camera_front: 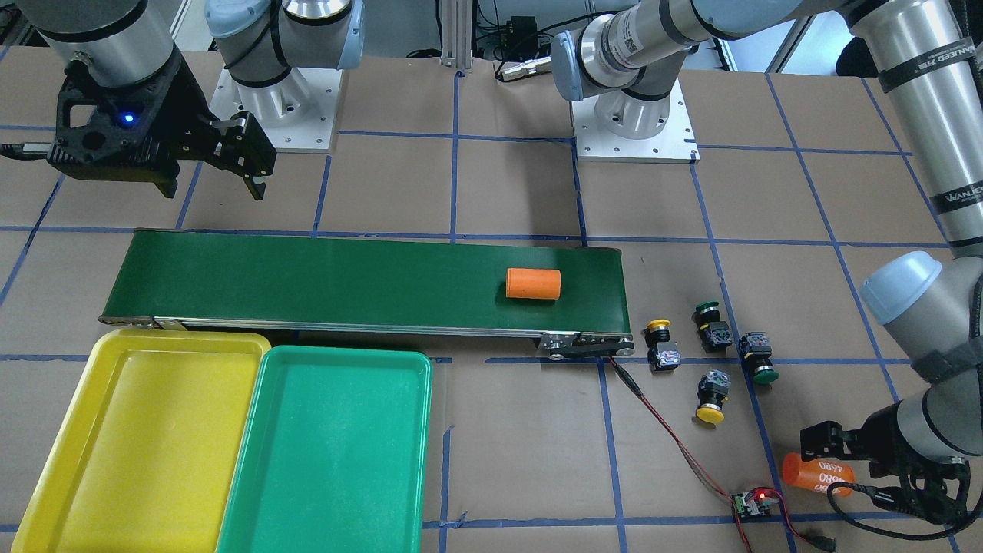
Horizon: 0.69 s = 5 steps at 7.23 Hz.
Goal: Sort buttons by color to trays
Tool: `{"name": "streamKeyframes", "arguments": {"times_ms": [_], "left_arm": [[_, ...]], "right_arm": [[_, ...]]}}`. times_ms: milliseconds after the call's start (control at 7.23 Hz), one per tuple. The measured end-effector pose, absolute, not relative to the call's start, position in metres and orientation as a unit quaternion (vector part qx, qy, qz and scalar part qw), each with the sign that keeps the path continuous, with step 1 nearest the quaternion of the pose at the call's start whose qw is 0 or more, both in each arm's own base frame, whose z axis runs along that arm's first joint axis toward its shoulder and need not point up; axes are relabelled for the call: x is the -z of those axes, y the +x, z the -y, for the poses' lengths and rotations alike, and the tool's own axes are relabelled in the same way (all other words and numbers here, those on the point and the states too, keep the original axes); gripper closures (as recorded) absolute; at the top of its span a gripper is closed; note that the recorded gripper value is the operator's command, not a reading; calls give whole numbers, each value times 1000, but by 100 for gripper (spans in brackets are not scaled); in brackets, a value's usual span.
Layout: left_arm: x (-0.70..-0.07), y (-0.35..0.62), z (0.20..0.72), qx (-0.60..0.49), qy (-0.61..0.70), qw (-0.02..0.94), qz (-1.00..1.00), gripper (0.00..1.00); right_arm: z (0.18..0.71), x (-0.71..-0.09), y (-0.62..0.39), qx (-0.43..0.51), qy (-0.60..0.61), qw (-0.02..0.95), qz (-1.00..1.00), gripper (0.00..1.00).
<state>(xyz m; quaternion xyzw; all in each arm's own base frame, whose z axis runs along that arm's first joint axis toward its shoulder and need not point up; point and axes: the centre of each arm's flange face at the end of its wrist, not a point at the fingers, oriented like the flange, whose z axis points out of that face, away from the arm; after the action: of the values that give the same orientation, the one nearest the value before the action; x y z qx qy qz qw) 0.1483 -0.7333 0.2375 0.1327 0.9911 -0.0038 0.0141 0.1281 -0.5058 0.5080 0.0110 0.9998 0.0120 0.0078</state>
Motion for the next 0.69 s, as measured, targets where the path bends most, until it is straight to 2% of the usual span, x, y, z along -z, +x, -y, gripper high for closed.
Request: {"name": "streamKeyframes", "arguments": {"times_ms": [691], "left_arm": [[-206,152,741,-11,133,5,-991,0]], "right_arm": [[506,-508,128,-12,11,9,-1000,0]]}}
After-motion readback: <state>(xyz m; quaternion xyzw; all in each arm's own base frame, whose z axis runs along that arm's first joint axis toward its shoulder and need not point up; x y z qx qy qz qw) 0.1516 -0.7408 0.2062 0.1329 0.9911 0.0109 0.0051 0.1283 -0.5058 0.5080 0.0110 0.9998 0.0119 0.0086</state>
